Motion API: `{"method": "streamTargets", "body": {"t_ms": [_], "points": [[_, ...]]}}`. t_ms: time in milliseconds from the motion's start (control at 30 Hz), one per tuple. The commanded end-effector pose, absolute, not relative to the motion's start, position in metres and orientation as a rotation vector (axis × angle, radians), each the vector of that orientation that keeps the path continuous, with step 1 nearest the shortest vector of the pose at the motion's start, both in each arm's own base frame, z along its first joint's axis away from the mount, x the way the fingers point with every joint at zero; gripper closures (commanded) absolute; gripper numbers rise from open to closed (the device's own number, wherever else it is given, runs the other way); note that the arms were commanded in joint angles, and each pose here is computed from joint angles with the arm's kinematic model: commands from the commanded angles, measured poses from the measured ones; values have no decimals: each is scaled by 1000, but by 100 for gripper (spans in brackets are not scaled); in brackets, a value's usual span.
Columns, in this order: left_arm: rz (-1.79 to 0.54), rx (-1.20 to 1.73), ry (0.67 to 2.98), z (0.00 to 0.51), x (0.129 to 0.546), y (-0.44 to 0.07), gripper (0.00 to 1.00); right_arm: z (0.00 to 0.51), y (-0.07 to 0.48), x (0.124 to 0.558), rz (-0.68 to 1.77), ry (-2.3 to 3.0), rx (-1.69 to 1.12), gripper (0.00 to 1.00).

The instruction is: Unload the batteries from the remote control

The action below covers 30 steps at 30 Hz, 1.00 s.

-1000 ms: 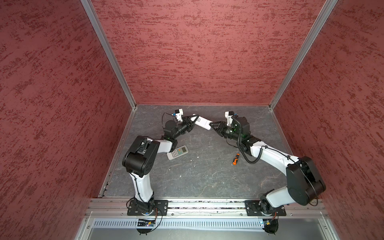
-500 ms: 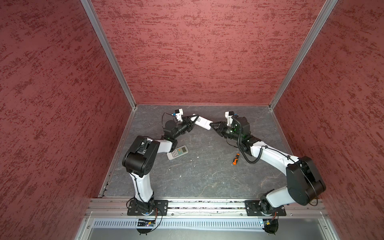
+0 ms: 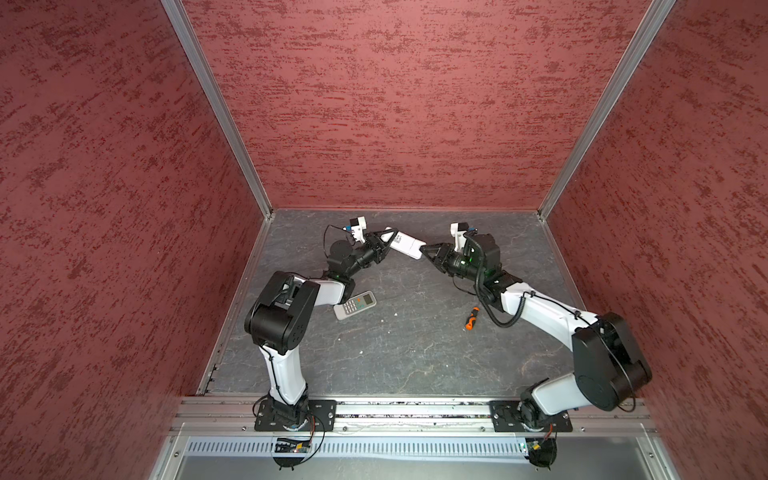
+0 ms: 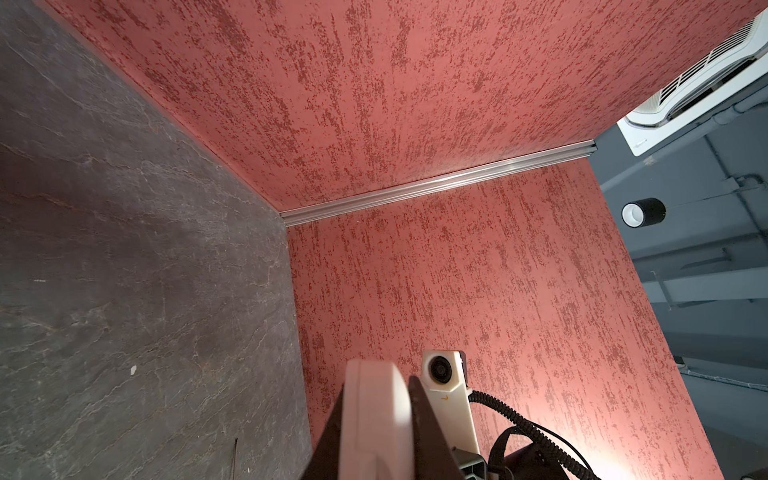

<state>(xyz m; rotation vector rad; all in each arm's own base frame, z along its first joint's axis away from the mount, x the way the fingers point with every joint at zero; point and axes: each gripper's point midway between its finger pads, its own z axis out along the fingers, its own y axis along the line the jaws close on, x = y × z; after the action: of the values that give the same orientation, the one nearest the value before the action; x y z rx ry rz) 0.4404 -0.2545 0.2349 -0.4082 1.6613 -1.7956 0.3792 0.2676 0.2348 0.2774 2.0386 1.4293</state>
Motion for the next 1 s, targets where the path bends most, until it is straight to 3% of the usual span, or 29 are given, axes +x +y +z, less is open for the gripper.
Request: {"method": "streamTargets", "body": {"t_ms": [0,967], "points": [[-1773,-342,1653,238,441,-258,100,261,269,374,1511,1956,246,72],[-1768,-320,1644,238,440,-261,100,259,270,370,1572,1933,271,76]]}}
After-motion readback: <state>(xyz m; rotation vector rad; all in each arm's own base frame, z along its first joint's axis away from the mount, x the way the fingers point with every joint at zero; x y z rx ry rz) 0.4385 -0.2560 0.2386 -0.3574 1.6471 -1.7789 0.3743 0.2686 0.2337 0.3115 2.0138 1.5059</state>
